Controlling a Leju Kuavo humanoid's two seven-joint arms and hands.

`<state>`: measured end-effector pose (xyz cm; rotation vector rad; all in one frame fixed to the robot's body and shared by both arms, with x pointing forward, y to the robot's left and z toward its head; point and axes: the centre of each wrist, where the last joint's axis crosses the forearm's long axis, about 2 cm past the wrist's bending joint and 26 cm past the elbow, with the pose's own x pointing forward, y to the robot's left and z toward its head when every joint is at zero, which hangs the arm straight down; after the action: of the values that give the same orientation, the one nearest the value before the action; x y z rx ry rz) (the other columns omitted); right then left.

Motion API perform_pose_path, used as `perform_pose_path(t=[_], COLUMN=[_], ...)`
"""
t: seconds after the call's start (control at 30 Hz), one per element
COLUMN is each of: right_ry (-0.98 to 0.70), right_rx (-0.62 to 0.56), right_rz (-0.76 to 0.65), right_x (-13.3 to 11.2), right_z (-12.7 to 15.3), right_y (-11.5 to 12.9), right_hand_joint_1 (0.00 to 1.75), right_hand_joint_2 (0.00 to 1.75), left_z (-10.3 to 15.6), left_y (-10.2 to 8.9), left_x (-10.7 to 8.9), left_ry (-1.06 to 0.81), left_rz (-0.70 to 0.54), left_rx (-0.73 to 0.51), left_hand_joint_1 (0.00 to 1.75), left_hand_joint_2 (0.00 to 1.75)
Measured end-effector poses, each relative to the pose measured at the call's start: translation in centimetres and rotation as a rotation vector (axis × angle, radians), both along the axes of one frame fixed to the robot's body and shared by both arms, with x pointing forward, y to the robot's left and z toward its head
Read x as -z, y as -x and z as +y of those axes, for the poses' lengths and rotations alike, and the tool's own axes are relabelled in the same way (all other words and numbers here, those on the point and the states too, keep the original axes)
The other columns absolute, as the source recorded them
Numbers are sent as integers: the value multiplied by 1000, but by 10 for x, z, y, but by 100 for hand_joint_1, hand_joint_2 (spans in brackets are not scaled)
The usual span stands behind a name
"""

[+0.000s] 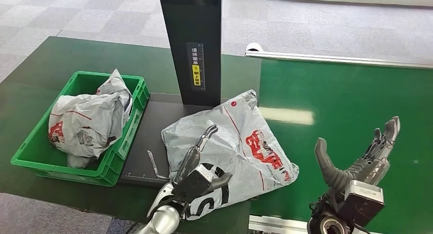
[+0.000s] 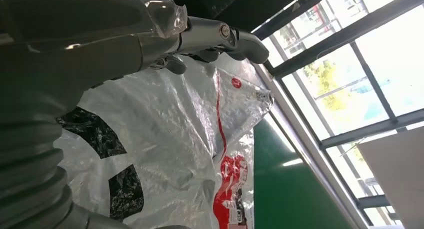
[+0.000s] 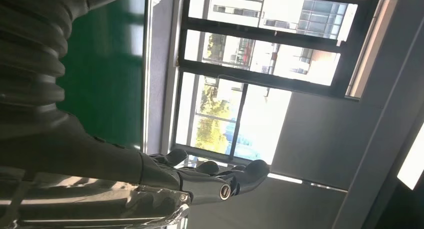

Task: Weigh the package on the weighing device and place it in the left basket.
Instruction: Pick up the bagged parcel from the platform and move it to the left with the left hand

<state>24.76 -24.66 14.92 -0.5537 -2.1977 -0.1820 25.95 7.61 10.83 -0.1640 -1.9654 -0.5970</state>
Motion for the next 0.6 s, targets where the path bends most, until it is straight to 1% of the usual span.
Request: perform_pose_path(t=[0.13,0.37,0.47,0.6], right_ry=[-2,-2,-2,-8], right_rx=[25,43,55,59], right_rz=[-19,-30,-33,-40], right_x=[-4,-6,-5,-5], right_z=[-7,-11,-13,-14], right_y=[4,7,9,9], right_hand_joint_1=[0,0,0,0], right_hand_joint_2=[175,175,175,175], left_z=[-4,-7,-9,-14], left_y=[-1,-2,-1,-1], left_x=[5,9,14,26], left_ry=[-28,-66,-149,-280], left_rz=[14,38,55,63], left_rx=[20,37,53,70], left_hand_joint_1=[0,0,0,0], left_hand_joint_2=[175,175,175,175])
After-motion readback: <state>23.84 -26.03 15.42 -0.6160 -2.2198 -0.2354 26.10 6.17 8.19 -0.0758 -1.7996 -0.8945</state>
